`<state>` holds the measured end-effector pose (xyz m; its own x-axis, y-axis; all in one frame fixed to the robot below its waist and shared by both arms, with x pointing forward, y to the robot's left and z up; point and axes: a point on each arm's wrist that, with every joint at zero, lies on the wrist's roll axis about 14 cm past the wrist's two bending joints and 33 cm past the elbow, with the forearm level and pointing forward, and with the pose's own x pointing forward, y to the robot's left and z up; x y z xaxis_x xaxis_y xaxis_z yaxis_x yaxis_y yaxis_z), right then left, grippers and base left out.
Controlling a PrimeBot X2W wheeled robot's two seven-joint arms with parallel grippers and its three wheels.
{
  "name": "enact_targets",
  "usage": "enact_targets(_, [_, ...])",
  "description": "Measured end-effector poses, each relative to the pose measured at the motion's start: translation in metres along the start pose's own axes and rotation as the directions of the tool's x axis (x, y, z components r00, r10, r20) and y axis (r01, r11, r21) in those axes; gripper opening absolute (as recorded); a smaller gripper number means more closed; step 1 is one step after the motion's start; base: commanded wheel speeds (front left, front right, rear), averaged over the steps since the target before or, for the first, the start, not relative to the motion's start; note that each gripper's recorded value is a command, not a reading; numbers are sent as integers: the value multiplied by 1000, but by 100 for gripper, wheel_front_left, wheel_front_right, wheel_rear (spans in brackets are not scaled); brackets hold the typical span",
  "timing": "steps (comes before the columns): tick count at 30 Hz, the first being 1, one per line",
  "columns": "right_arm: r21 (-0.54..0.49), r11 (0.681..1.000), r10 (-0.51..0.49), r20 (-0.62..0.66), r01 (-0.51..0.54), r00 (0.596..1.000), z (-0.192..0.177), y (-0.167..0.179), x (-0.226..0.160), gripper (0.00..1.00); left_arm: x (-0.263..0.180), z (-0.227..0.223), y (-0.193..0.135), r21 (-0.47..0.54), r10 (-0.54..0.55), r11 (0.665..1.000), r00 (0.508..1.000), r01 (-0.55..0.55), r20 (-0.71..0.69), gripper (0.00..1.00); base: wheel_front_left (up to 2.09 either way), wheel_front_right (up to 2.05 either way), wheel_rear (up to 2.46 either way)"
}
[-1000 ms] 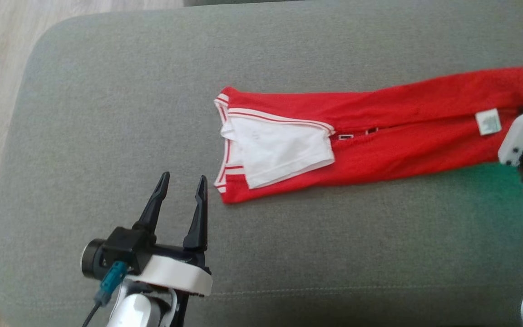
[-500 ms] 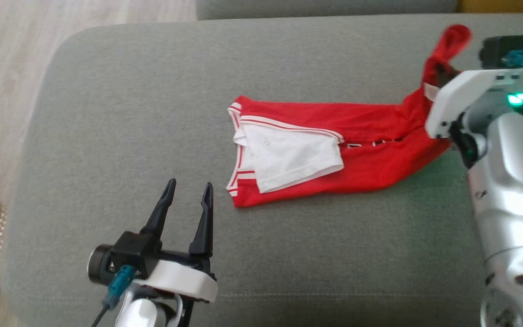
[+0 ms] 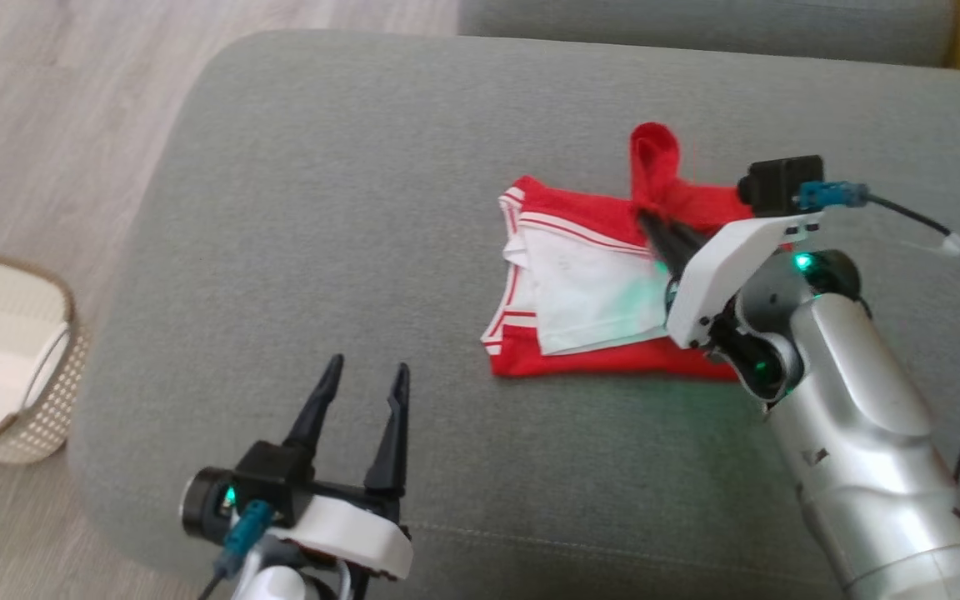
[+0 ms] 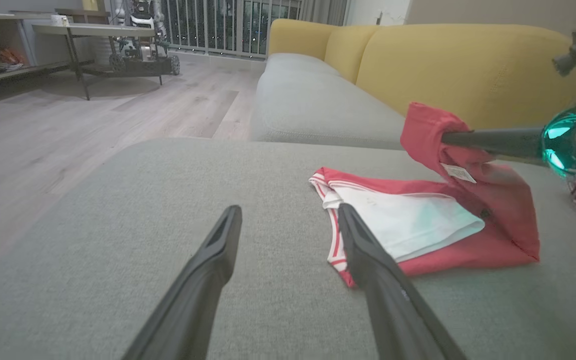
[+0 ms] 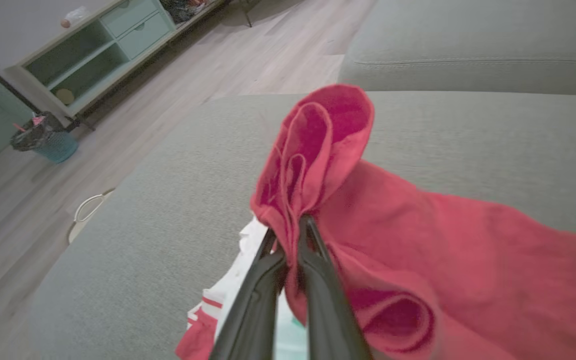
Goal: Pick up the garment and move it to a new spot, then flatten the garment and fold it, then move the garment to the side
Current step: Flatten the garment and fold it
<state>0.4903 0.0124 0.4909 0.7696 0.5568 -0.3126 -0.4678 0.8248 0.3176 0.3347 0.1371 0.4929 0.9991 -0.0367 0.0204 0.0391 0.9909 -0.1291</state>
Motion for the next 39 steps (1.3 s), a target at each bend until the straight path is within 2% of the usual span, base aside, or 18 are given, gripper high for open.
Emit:
enact_targets(9, [26,994,111,-83,-109,990,-32,41,21,0,-13,-2,18,10,67,998,998,-67,-10,100,0,0,0])
enact_targets(18, [45,990,140,-98,-136,985,-41,51,39,0,-15,-7,25,1,96,995,995,-96,-29,100,0,0,0])
enact_targets(19, [47,989,142,-106,-138,984,-43,52,40,26,-15,-8,25,-2,96,995,995,-96,-33,100,0,0,0])
enact_targets(20, [52,989,144,-108,-139,984,-44,52,41,74,-14,-9,25,-1,96,995,995,-96,-35,100,0,0,0])
enact_targets(21, [60,988,145,-104,-139,984,-45,52,41,100,-13,-9,25,0,97,995,995,-97,-37,100,0,0,0])
enact_targets(26, [76,986,146,-3,-145,989,-22,51,45,100,-7,-10,22,2,87,996,995,-87,-39,100,0,0,0])
enact_targets(29, [34,992,117,97,-120,988,6,40,45,100,-3,-10,20,2,81,997,996,-81,-37,100,0,0,0])
enact_targets(32, [-51,998,49,192,-40,980,36,13,40,100,1,-9,15,-2,60,998,998,-60,-32,100,0,0,0])
enact_targets(33, [-51,998,49,192,-40,980,36,13,40,100,1,-9,15,-2,60,998,998,-60,-32,100,0,0,0])
enact_targets(35, [-75,997,-8,231,26,973,49,-13,33,100,4,-7,11,-5,45,999,999,-45,-27,100,0,0,0])
enact_targets(39, [-123,984,-98,215,127,972,43,-54,18,100,7,-7,5,-9,26,1000,999,-26,-24,100,0,0,0])
